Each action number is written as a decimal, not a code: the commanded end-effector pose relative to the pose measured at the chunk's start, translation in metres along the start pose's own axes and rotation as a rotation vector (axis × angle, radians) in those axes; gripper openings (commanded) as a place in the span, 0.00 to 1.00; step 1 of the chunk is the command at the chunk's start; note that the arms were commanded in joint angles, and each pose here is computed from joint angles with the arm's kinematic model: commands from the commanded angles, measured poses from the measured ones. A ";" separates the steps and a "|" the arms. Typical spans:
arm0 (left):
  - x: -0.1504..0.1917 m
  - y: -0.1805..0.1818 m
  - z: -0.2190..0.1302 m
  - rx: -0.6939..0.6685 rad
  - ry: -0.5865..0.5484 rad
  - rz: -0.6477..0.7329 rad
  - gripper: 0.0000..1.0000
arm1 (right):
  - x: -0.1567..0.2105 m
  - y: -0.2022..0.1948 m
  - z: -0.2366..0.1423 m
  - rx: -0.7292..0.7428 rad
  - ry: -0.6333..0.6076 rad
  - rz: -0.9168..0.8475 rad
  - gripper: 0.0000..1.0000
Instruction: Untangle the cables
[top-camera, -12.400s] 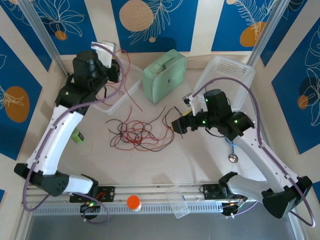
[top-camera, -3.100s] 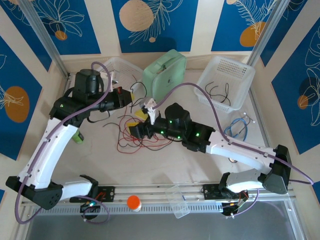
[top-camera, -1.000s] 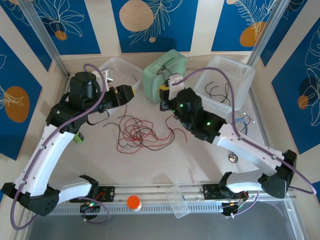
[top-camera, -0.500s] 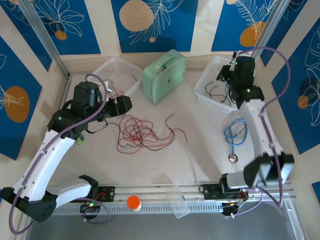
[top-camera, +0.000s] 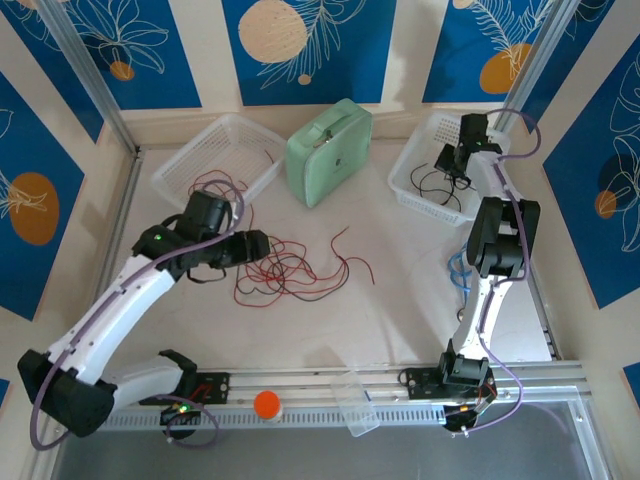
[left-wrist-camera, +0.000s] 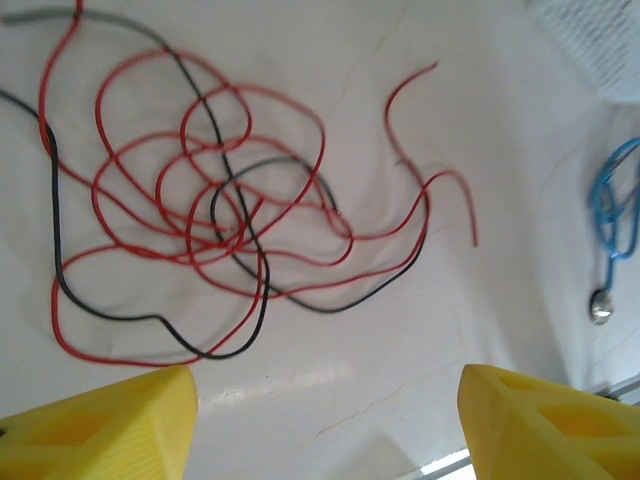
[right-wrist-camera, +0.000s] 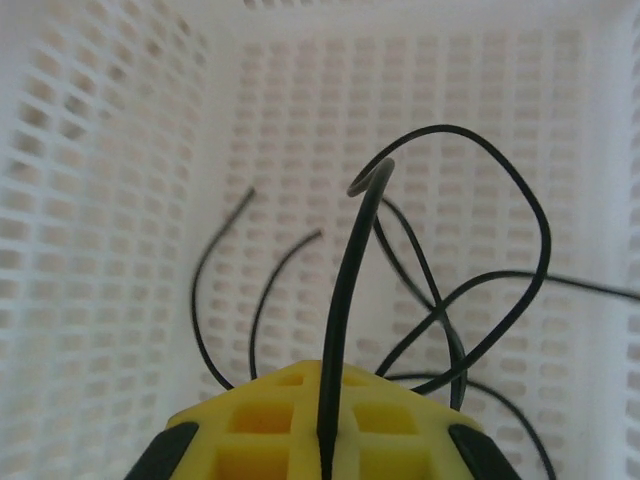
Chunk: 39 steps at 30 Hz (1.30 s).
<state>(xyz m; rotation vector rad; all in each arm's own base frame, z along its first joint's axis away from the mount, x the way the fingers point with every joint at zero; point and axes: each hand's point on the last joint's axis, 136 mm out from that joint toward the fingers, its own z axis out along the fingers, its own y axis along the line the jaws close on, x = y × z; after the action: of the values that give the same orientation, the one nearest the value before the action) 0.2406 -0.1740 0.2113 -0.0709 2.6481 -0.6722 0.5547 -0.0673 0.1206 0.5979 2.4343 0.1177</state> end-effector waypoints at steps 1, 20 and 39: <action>0.026 0.011 0.023 -0.062 0.107 -0.011 0.68 | -0.005 0.009 -0.013 -0.040 -0.005 0.034 0.19; 0.042 0.012 0.116 -0.223 0.211 0.091 0.61 | 0.106 0.074 -0.123 -0.063 0.002 -0.196 0.66; 0.026 0.008 0.172 -0.392 0.236 0.271 0.43 | 0.267 0.105 -0.159 -0.139 0.191 -0.317 0.55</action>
<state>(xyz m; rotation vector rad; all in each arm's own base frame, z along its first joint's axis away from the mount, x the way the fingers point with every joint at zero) 0.2725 -0.2540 0.0543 0.2774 2.9504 -0.1708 0.3194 0.1634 0.1189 0.0967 2.6624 0.2415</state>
